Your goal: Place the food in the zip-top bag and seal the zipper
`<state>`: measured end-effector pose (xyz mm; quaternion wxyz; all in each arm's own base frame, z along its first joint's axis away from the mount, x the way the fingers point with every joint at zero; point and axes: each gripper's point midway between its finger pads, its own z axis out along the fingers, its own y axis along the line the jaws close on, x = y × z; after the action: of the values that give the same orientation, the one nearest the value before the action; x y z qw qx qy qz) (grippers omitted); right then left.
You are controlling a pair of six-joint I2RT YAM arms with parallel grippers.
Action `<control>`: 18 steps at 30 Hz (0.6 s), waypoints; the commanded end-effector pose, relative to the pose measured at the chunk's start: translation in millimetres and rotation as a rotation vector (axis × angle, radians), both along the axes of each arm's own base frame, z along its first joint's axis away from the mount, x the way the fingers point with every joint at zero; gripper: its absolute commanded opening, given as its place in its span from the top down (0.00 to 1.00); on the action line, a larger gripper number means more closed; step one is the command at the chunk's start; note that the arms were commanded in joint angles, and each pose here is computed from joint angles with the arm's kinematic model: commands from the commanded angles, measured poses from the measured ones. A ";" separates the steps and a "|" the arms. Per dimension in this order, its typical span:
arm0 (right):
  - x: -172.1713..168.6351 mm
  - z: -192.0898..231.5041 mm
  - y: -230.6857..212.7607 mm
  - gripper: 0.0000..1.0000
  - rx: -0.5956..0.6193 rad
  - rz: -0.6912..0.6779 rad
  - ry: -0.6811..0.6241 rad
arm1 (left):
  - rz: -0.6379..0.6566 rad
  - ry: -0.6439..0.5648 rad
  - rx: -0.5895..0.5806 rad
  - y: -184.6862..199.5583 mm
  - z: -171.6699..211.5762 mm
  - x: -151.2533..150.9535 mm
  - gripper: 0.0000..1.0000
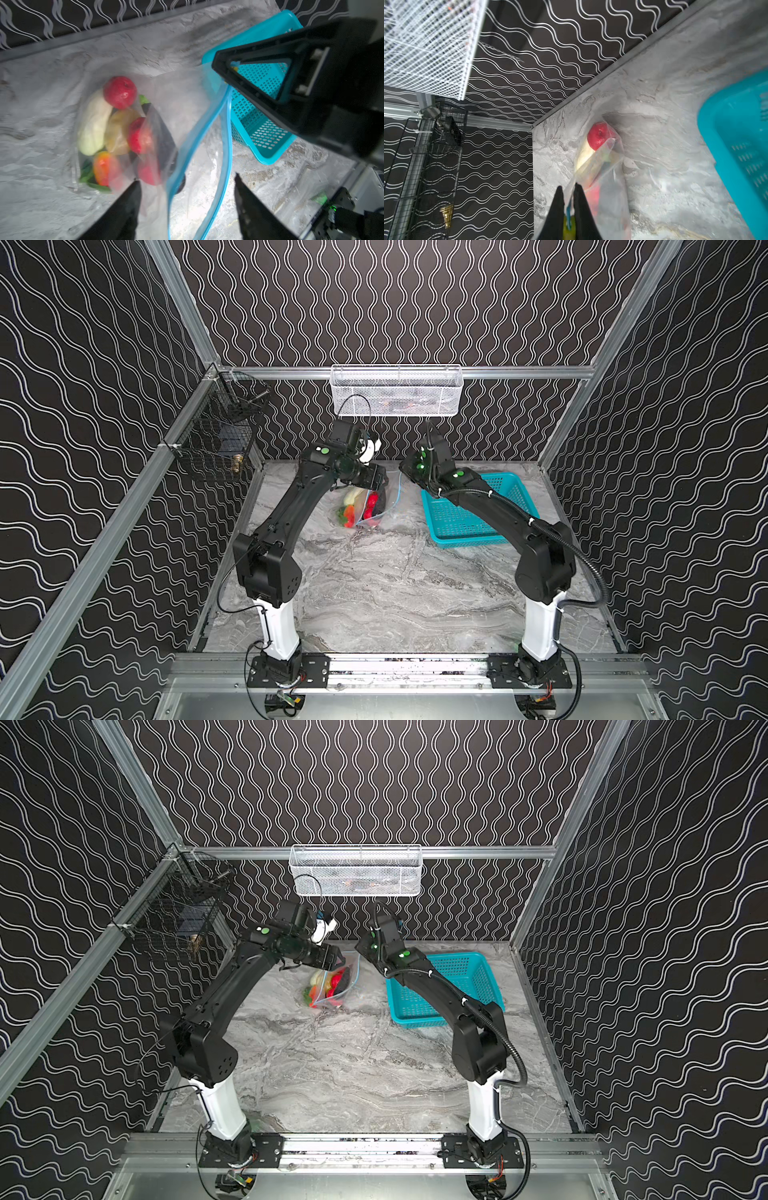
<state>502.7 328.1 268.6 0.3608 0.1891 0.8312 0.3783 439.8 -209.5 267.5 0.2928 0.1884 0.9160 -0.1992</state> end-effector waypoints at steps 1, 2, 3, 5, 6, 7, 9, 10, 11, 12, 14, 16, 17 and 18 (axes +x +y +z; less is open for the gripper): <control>0.2 7.4 6.1 1.00 -0.048 0.060 -0.016 | 0.035 -0.002 0.002 17.6 8.3 3.9 0.13; 1.1 9.3 7.0 1.00 -0.054 0.066 -0.022 | 0.042 -0.010 -0.009 21.6 13.5 5.5 0.11; 2.4 12.6 6.8 1.00 -0.060 0.069 -0.029 | 0.050 -0.019 -0.017 26.1 19.1 6.5 0.10; 5.2 16.2 5.1 1.00 -0.075 0.067 -0.038 | 0.069 -0.041 -0.028 35.3 30.2 8.3 0.07; 6.8 19.4 3.8 1.00 -0.079 0.070 -0.044 | 0.078 -0.051 -0.034 39.7 35.3 8.7 0.04; 9.1 20.9 2.5 1.00 -0.080 0.073 -0.047 | 0.078 -0.056 -0.048 42.2 40.6 8.4 0.02; 13.3 23.0 2.2 1.00 -0.080 0.095 -0.055 | 0.066 -0.056 -0.095 42.4 51.1 7.9 0.02; 16.2 23.1 2.7 1.00 -0.081 0.117 -0.059 | 0.059 -0.051 -0.121 40.8 56.4 7.4 0.02; 18.6 22.2 2.1 1.00 -0.086 0.131 -0.054 | 0.051 -0.046 -0.138 38.6 59.2 7.8 0.01; 21.2 21.6 2.3 1.00 -0.097 0.149 -0.050 | 0.048 -0.045 -0.150 37.6 62.7 8.6 0.01; 23.1 25.4 2.9 1.00 -0.111 0.183 -0.056 | 0.044 -0.065 -0.151 39.4 68.2 11.8 0.01; 21.4 33.1 5.0 1.00 -0.119 0.217 -0.082 | 0.055 -0.110 -0.137 47.9 73.3 16.8 0.01; 19.6 36.8 5.6 1.00 -0.119 0.227 -0.093 | 0.061 -0.134 -0.132 52.2 75.5 20.2 0.01; 17.4 41.2 6.1 1.00 -0.119 0.240 -0.108 | 0.068 -0.157 -0.126 57.9 77.1 23.7 0.01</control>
<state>531.0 327.2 298.6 0.3688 0.0896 0.8486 0.3685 458.0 -159.1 335.0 0.3556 0.1456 0.8925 -0.2362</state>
